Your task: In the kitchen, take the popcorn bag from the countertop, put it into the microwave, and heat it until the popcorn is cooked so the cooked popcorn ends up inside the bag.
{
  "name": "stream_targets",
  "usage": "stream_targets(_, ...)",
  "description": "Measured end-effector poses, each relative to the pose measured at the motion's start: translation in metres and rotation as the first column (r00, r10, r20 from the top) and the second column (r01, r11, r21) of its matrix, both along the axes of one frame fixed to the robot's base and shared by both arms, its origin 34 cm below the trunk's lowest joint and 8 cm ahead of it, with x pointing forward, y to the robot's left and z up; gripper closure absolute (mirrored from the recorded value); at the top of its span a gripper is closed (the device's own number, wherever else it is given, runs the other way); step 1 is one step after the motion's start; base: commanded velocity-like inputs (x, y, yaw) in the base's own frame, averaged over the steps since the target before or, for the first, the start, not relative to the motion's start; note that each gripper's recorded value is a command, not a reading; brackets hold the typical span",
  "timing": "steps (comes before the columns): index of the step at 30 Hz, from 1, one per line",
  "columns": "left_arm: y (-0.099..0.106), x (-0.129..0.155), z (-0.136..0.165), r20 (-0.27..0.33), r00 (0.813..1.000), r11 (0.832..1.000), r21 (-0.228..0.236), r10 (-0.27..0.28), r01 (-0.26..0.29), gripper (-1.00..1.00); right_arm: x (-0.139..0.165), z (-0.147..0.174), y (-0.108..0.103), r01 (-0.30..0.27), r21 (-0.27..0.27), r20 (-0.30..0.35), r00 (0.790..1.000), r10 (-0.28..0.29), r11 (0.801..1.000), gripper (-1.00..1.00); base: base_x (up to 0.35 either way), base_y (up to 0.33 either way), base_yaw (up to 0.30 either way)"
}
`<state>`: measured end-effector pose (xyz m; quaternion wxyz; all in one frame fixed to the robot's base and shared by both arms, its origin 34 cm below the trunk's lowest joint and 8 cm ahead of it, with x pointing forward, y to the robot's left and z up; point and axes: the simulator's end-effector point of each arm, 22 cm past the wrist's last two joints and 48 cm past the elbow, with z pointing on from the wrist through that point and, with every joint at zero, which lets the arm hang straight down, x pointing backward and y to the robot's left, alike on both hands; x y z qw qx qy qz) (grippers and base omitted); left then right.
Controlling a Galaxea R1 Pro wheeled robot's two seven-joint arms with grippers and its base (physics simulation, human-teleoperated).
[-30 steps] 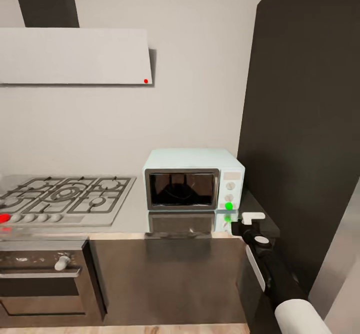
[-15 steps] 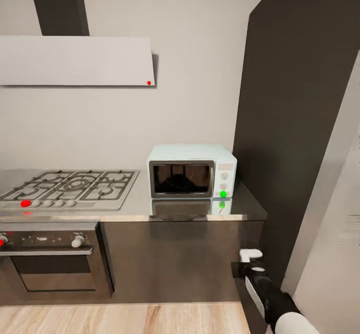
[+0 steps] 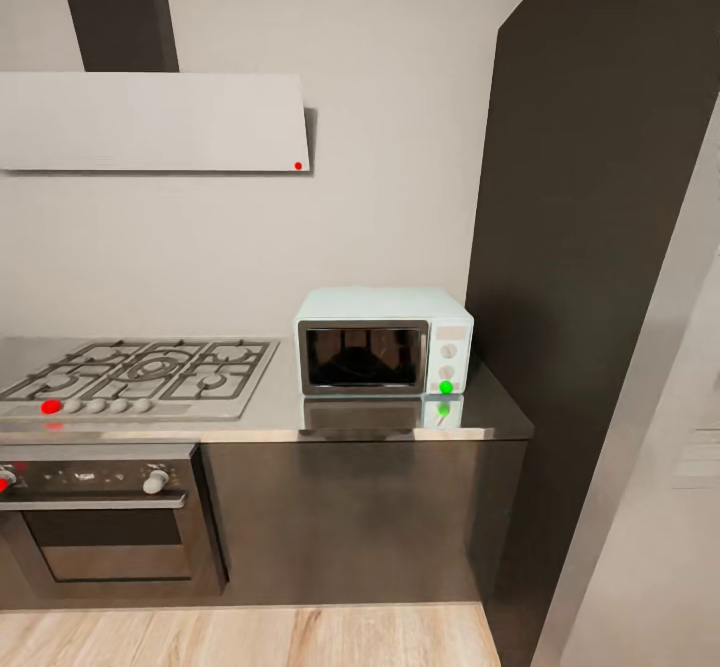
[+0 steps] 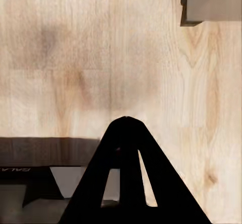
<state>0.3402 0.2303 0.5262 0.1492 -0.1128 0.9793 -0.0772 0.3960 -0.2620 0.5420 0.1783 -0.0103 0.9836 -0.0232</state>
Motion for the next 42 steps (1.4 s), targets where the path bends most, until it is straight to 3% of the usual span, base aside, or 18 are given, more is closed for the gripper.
stream_targets(3,0.002,0.0,0.0,0.001,1.0,1.0,0.003,0.002,-0.002,-1.0,-0.054,-0.017,0.0,0.002,0.001,-0.057,0.998,-0.002,1.0,1.0,0.0,0.0,0.0)
stream_targets(6,0.004,0.0,0.0,0.001,1.0,1.0,0.006,0.001,-0.001,-1.0,-0.08,-0.023,0.0,0.002,0.0,-0.09,0.996,-0.002,1.0,1.0,0.0,0.0,0.0)
stream_targets(10,0.008,0.001,0.0,0.001,1.0,1.0,0.009,0.009,-0.009,-1.0,-0.084,-0.024,-0.001,0.004,-0.006,-0.097,0.995,-0.005,1.0,1.0,0.0,0.0,0.0)
stream_targets(13,0.012,0.004,0.001,0.007,0.999,0.999,0.003,0.047,-0.047,-1.0,-0.084,-0.024,-0.002,0.005,-0.009,-0.092,0.996,-0.006,1.0,1.0,0.0,0.0,0.0)
stream_targets(28,0.025,0.006,0.002,0.014,0.999,0.999,0.018,0.051,-0.051,-1.0,-0.077,-0.022,0.009,0.005,0.006,-0.058,0.998,-0.005,1.0,1.0,0.0,0.0,0.0)
stream_targets(32,0.024,0.006,0.002,0.014,0.999,0.999,0.017,0.048,-0.049,-1.0,-0.077,-0.021,-0.027,0.021,-0.029,-0.051,0.998,-0.022,0.999,1.0,0.0,0.0,0.0)
stream_targets(42,0.024,0.006,0.002,0.014,0.999,0.999,0.017,0.048,-0.048,-1.0,-0.086,-0.023,-0.027,0.011,-0.03,-0.06,0.998,-0.013,0.999,1.0,0.0,0.0,0.0)
